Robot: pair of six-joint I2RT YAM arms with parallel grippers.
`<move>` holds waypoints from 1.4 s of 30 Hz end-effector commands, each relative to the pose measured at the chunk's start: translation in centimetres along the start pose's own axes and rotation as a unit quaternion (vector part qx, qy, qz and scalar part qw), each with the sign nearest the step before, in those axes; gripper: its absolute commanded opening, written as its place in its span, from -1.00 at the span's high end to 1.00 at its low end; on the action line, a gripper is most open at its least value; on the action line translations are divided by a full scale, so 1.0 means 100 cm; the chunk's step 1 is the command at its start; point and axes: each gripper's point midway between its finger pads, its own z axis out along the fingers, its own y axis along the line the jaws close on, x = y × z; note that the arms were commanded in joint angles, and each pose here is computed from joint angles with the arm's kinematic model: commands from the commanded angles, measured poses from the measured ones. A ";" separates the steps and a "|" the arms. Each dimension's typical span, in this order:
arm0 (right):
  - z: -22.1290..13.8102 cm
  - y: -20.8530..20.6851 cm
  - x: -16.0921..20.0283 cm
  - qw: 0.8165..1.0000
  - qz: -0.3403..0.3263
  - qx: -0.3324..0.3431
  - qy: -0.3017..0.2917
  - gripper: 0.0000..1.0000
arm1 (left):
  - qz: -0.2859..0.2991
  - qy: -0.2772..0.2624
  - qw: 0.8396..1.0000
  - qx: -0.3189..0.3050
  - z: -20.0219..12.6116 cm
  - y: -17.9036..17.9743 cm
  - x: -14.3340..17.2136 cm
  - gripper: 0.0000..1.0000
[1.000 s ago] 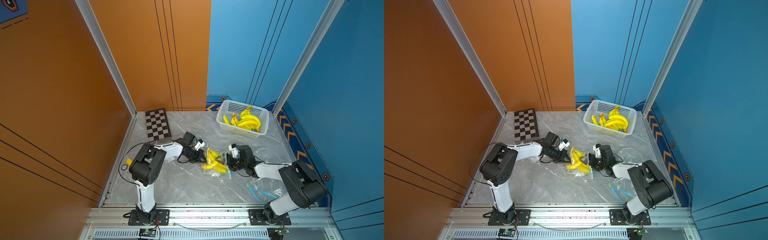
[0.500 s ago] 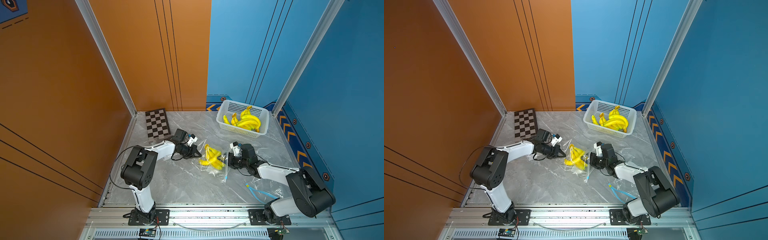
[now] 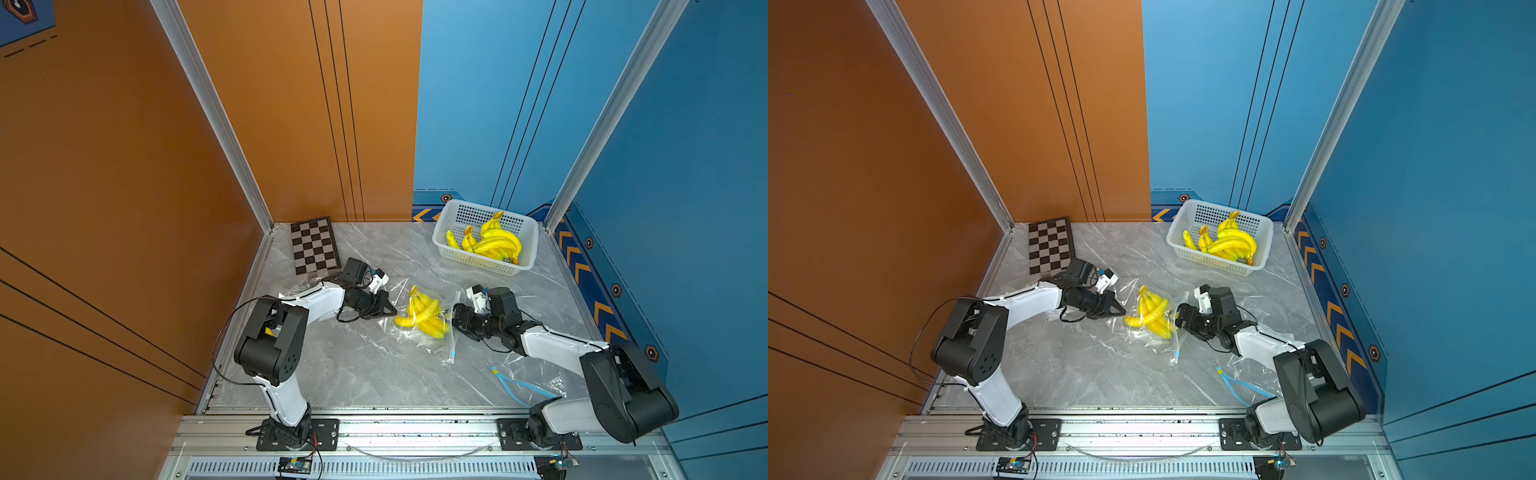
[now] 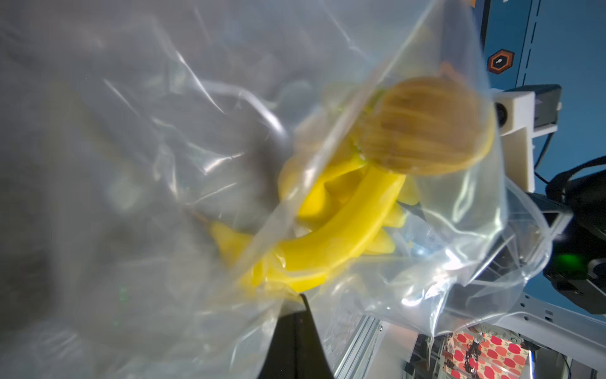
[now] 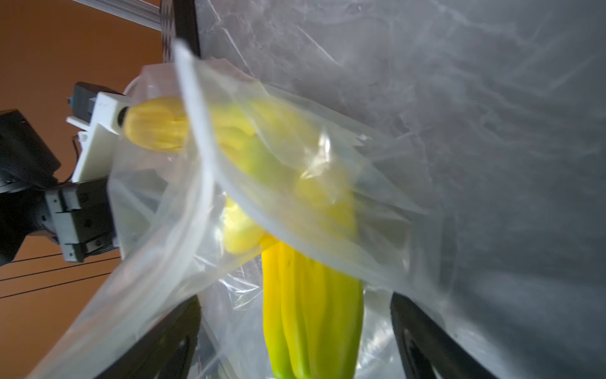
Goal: Open the zip-top bag and take out the banana
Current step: Pick up the banana from the zipper food storage bag.
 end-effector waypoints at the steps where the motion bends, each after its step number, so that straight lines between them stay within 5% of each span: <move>1: 0.011 0.004 0.000 1.000 0.003 -0.021 -0.001 -0.86 | 0.011 0.016 1.000 -0.001 0.009 -0.002 0.000 1.00; 14: 0.071 0.035 -0.025 0.997 0.000 -0.077 -0.001 -0.84 | 0.011 0.035 0.999 0.017 0.028 -0.008 -0.009 1.00; 22: 0.091 0.041 -0.030 0.996 0.000 -0.084 0.007 -0.56 | 0.005 0.044 0.999 0.023 0.032 -0.004 -0.009 1.00; 29: 0.093 0.046 -0.028 0.995 0.001 -0.097 0.020 -0.15 | -0.002 0.032 0.999 0.029 0.021 0.001 -0.016 1.00; 42: 0.074 0.045 -0.024 0.996 0.003 -0.091 0.018 -0.02 | -0.025 -0.010 1.000 -0.001 -0.024 0.028 -0.019 1.00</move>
